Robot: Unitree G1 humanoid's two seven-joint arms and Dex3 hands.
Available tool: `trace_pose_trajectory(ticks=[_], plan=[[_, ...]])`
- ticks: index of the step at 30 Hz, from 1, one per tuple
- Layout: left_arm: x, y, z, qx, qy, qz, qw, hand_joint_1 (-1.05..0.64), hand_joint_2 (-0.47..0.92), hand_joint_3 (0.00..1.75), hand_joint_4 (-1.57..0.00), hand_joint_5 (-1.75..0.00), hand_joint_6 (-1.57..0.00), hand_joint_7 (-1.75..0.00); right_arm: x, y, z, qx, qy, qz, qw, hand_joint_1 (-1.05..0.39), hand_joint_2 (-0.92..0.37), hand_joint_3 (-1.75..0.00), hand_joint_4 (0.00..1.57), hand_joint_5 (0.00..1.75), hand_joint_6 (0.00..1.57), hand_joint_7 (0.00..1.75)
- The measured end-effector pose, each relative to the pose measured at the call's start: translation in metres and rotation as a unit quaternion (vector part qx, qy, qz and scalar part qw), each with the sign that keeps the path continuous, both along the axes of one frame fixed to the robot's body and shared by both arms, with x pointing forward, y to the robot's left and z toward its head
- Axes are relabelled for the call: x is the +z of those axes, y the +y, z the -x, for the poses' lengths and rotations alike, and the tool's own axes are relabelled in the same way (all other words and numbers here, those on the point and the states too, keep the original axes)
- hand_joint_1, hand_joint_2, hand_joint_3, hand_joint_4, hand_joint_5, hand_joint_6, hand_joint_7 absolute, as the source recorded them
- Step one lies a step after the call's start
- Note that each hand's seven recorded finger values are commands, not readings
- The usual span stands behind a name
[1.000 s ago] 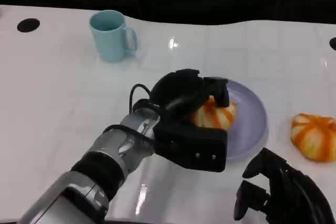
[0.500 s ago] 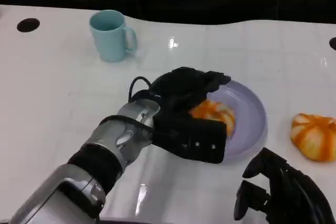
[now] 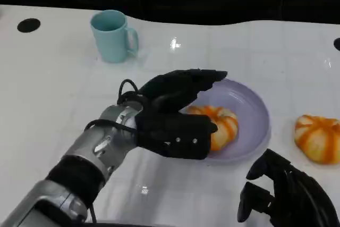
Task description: Grasp the bread from the table and place it into the plate.
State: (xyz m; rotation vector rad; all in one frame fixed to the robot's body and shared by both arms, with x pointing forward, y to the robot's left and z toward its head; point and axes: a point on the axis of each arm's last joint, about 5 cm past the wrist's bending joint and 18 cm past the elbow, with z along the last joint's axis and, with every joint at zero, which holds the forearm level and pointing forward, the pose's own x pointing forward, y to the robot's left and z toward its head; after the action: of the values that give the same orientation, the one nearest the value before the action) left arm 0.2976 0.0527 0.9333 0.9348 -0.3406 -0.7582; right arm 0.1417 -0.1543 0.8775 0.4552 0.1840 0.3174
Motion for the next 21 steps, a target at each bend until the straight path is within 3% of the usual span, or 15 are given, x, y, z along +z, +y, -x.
trace_pose_trajectory(ticks=[9,13,17,21], plan=[[-0.003,0.023,0.006,0.007,0.066,0.108,0.992,-0.81,0.92,0.5,-0.22,-0.15,-0.19,-0.19,0.0,-0.002,0.0,-0.004,0.0,0.001,1.0,-0.53,-0.92,-0.53,0.78,1.75,0.46,1.75],[-0.009,0.036,0.009,0.009,0.117,0.2,0.973,-0.74,0.92,0.43,-0.14,-0.62,-0.35,-0.13,0.0,-0.003,-0.001,-0.006,-0.001,0.002,1.0,-0.54,-0.92,-0.53,0.77,1.75,0.46,1.75],[-0.021,0.046,0.015,0.01,0.174,0.288,0.942,-0.7,0.92,0.38,-0.27,-0.76,-0.47,-0.16,-0.0001,-0.003,-0.001,-0.007,0.0,0.003,1.0,-0.54,-0.92,-0.52,0.77,1.75,0.46,1.75],[-0.028,0.052,0.019,0.018,0.198,0.362,0.911,-0.64,0.92,0.35,-0.46,-0.78,-0.61,-0.17,0.0001,-0.003,-0.001,-0.007,-0.001,0.003,1.0,-0.54,-0.92,-0.52,0.78,1.75,0.47,1.75]])
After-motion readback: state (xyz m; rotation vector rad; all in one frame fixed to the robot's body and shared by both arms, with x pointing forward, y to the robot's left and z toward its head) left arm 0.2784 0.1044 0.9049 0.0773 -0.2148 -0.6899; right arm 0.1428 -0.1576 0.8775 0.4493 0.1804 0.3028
